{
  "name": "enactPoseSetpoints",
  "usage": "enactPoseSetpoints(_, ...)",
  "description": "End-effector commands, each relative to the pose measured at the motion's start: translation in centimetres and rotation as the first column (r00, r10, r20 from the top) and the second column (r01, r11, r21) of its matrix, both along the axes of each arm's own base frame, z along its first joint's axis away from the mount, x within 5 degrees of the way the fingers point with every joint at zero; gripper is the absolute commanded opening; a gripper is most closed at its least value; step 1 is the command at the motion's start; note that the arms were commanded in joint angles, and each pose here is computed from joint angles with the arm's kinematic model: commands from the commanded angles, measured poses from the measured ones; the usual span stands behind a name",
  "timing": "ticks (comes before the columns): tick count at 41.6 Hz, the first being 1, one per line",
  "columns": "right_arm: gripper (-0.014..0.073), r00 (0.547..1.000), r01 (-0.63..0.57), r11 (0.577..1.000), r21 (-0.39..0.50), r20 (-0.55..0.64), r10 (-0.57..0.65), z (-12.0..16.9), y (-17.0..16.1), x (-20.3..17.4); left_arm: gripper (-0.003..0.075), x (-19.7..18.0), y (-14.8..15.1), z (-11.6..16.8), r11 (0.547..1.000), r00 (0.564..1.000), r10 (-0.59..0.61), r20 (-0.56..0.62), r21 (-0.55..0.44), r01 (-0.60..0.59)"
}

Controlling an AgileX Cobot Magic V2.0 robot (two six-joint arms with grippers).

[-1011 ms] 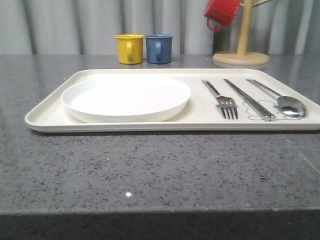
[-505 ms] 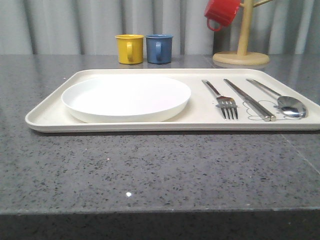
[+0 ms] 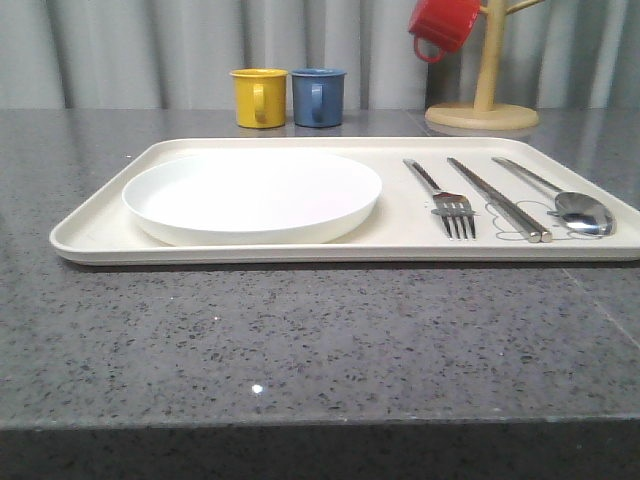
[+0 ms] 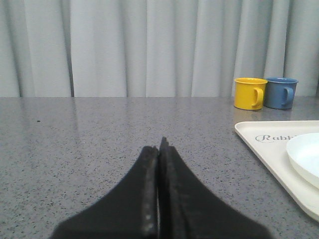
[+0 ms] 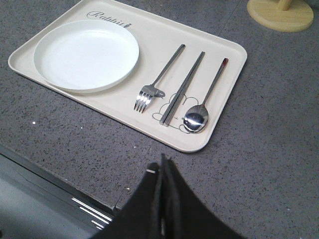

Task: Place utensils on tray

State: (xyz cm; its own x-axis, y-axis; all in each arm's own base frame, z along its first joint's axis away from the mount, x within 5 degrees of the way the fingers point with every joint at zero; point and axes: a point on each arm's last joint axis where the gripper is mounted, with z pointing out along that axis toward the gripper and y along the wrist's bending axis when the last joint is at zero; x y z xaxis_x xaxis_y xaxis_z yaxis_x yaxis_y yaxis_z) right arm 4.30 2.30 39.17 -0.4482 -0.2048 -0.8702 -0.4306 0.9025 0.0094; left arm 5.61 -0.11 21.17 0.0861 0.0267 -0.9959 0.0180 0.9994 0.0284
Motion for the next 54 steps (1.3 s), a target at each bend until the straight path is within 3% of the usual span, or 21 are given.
enactPoseSetpoints(1, -0.0066, 0.997, 0.002, 1.0, 0.027, 0.076, -0.004, 1.1, 0.1, 0.3, -0.002, -0.3, 0.0, 0.8, 1.0, 0.994, -0.006, 0.106, -0.012, 0.008)
enactPoseSetpoints(27, -0.0066, 0.997, 0.002, 1.0, 0.029, 0.08, -0.005, 0.8, 0.1, 0.3, -0.002, -0.3, 0.0, 0.8, 1.0, 0.994, -0.006, 0.106, -0.012, 0.008)
enactPoseSetpoints(33, -0.0066, 0.982, 0.11, 0.993, 0.036, 0.15, -0.114, -0.6, -0.7, 0.2, -0.002, -0.3, 0.0, 0.8, 1.0, 0.994, -0.006, 0.106, -0.012, 0.008)
enactPoseSetpoints(40, -0.0066, 0.905, 0.253, 0.96, 0.117, 0.323, -0.278, -5.0, -1.4, 0.9, -0.002, -0.3, 0.0, 0.8, 1.0, 0.994, -0.006, 0.106, -0.012, 0.008)
enactPoseSetpoints(45, -0.0066, 0.822, 0.314, 0.933, 0.175, 0.442, -0.36, -9.0, -1.9, 0.9, -0.002, -0.3, 0.0, 0.8, 1.0, 0.994, -0.006, 0.106, -0.012, 0.008)
enactPoseSetpoints(50, -0.0066, 0.773, 0.341, 0.918, 0.202, 0.495, -0.396, -12.7, -2.1, 0.9, -0.002, -0.3, 0.0, 0.8, 1.0, 0.994, -0.006, 0.106, -0.012, 0.008)
enactPoseSetpoints(54, -0.0066, 0.762, 0.341, 0.916, 0.209, 0.509, -0.4, -15.4, -2.1, 1.0, -0.002, -0.3, 0.0, 0.8, 1.0, 0.994, -0.006, 0.106, -0.012, 0.008)
